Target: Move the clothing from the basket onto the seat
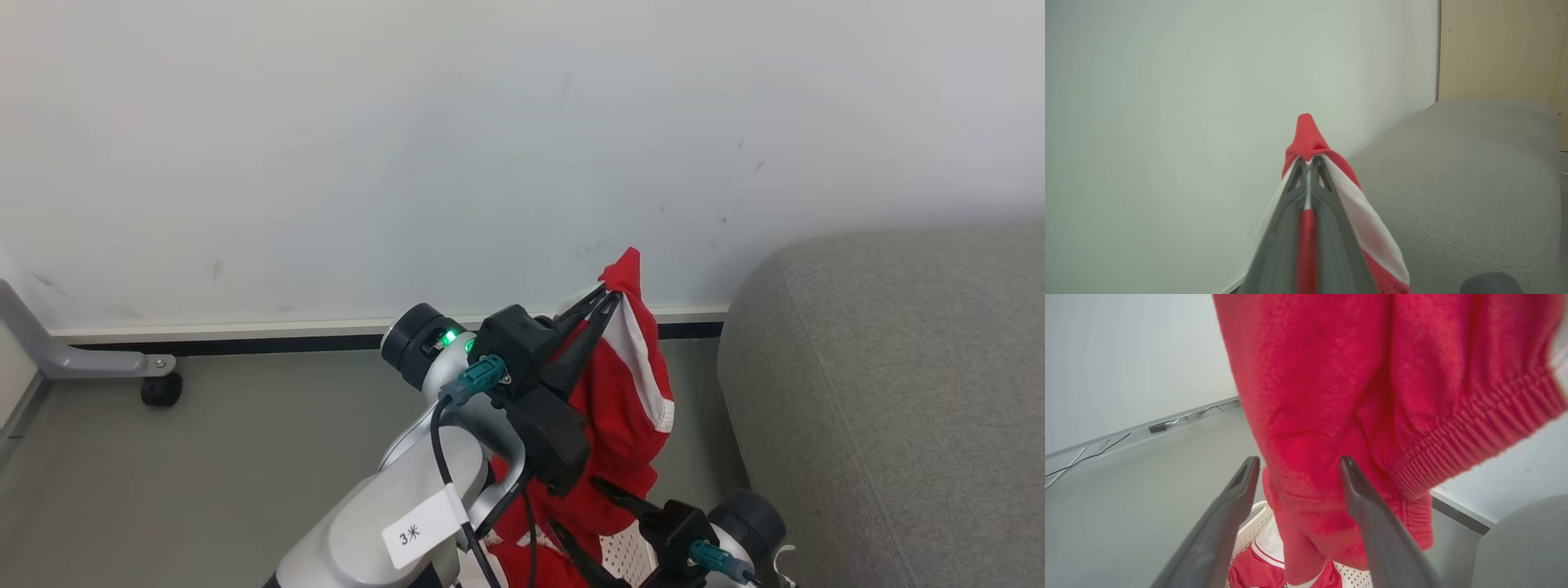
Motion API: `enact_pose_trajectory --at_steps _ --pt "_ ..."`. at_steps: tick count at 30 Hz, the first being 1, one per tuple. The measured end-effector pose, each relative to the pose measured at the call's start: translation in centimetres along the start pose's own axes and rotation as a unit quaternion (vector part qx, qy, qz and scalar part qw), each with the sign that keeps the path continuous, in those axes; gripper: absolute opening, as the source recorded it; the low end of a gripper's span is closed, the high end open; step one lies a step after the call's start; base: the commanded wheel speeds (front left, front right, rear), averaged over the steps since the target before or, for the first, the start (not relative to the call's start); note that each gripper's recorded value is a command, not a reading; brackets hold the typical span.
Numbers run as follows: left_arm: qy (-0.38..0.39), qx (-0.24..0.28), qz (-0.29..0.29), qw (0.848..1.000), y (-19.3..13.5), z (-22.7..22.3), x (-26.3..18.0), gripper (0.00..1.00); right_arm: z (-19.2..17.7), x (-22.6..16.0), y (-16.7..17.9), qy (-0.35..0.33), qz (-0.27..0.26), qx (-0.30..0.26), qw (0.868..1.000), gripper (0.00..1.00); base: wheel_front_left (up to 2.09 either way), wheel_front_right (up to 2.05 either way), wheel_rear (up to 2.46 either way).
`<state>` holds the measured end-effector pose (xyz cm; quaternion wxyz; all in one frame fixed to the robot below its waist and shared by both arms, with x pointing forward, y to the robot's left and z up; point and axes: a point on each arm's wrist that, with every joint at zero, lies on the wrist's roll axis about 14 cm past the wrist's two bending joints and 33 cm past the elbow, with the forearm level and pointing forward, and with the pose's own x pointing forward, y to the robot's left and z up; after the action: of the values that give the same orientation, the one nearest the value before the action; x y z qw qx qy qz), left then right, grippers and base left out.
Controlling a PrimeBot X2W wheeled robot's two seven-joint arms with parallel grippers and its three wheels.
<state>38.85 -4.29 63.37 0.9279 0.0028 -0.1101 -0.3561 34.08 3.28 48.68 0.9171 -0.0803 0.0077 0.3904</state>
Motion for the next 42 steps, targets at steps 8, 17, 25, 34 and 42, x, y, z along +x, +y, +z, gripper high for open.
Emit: enact_pose_trajectory --at_steps 8,17,25,34,42 --pt "0.000 -0.003 -0.004 1.000 -0.7 0.6 -0.4 0.00 -0.5 0.3 -1.2 0.016 -0.010 -0.010 1.000 1.00 0.00 0.00 0.00" --pt "0.001 -0.014 0.005 1.000 -0.7 0.8 -0.7 0.00 0.1 0.9 -1.3 0.013 -0.005 -0.010 1.000 0.29 0.00 0.00 0.00" --pt "0.016 -0.036 0.029 0.999 0.2 -0.5 -1.3 0.00 1.3 1.0 -2.8 -0.012 -0.034 0.027 0.999 0.00 0.00 0.00 0.00" --pt "0.052 -0.062 0.065 0.995 1.5 -3.8 -2.7 1.00 1.6 -1.5 -7.0 -0.032 -0.093 0.031 0.995 0.00 0.00 0.00 0.00" --pt "0.076 -0.089 0.072 0.991 1.3 -6.4 -3.6 1.00 4.1 -4.5 -11.8 -0.076 -0.167 0.006 0.983 0.00 0.00 0.00 0.00"
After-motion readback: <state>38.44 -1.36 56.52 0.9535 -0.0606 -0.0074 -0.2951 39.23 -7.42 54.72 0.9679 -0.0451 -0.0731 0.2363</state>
